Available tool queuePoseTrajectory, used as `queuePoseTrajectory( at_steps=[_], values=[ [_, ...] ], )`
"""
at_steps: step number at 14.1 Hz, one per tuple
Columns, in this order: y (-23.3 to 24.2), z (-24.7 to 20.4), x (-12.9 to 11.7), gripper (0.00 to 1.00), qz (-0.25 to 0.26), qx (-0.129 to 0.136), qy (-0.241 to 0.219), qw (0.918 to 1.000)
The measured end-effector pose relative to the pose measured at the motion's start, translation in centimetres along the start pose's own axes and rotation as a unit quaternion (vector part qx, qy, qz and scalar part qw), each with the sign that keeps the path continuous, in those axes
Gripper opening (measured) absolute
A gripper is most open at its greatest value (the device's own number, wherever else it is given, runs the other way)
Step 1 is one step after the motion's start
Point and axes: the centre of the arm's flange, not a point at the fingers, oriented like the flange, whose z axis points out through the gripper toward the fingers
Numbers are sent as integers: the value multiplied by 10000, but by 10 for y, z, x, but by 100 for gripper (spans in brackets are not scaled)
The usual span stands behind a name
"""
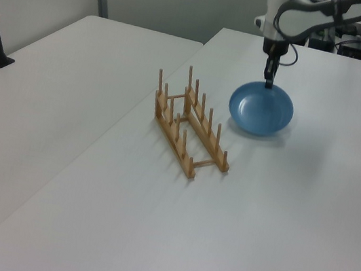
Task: Place plate in plate rack
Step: 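Lift the plate, tilting it upright, and carry it over the rack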
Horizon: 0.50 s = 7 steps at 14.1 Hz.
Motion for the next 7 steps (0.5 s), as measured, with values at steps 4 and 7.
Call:
queuePoseTrajectory(
  at_steps=[4,7],
  values=[
    [7,-85,-12,5,-168,-194,671,9974],
    [4,-154,-22,5,-230,-419,1387,9892]
  ],
)
